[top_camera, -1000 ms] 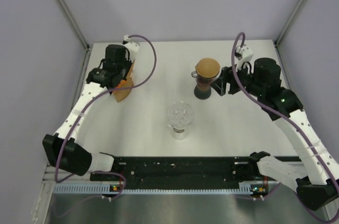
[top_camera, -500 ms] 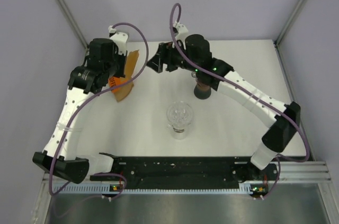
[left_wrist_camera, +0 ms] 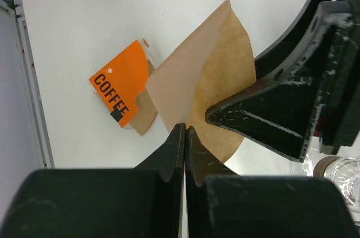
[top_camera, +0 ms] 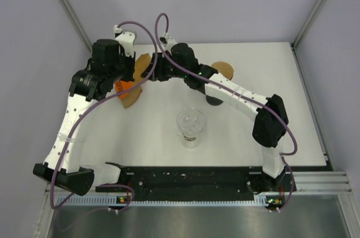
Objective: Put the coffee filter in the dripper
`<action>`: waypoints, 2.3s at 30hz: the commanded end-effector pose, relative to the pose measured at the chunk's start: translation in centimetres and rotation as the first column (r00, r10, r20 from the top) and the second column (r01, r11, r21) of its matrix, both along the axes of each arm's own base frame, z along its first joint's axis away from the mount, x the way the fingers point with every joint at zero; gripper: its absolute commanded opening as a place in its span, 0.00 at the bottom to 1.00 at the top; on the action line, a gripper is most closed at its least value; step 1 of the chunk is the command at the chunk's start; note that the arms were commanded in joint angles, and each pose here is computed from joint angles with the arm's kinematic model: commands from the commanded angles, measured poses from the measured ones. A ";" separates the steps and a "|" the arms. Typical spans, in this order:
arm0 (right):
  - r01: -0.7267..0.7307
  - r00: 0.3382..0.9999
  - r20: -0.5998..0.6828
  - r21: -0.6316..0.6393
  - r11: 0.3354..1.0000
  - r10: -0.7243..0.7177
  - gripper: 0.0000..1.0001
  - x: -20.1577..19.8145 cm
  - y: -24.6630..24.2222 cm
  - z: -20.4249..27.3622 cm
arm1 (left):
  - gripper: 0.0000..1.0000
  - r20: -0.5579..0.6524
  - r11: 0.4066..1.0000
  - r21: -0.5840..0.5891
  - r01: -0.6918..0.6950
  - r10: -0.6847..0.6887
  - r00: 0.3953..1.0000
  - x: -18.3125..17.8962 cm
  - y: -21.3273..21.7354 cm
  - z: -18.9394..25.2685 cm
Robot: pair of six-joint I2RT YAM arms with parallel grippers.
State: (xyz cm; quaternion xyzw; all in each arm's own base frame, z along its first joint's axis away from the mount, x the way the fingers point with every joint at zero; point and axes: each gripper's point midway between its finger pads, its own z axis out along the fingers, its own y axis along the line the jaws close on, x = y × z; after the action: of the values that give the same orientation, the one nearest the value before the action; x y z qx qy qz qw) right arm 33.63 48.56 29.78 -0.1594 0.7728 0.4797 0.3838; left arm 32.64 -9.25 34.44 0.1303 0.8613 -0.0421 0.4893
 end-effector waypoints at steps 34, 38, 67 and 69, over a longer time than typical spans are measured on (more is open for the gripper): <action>-0.061 0.997 -0.079 -0.552 0.832 0.021 0.00 -12.9 -20.9 4.1 | 0.75 -0.015 0.841 -0.352 0.411 -0.444 0.896 -5.9 -8.8 4.0; -0.109 0.989 -0.148 -0.578 0.809 0.028 0.00 -14.8 -21.3 2.8 | 0.76 -0.055 0.821 -0.397 0.411 -0.468 0.882 -6.0 -9.7 2.6; -0.300 0.932 -0.360 -0.717 0.629 0.034 0.00 -16.0 -21.0 -5.2 | 0.72 -0.133 0.785 -0.451 0.424 -0.529 0.838 -6.8 -11.4 -0.6; -0.309 0.930 -0.364 -0.715 0.626 0.044 0.05 -16.1 -20.6 -5.4 | 0.72 -0.136 0.786 -0.450 0.424 -0.529 0.837 -6.8 -11.4 -0.8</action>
State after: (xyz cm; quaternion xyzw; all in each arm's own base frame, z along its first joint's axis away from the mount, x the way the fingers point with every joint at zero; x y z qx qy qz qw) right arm 19.26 28.72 24.65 -0.2913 0.9291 0.1836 0.1347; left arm 25.42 -19.94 32.79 0.2182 0.8445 -0.3483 0.3433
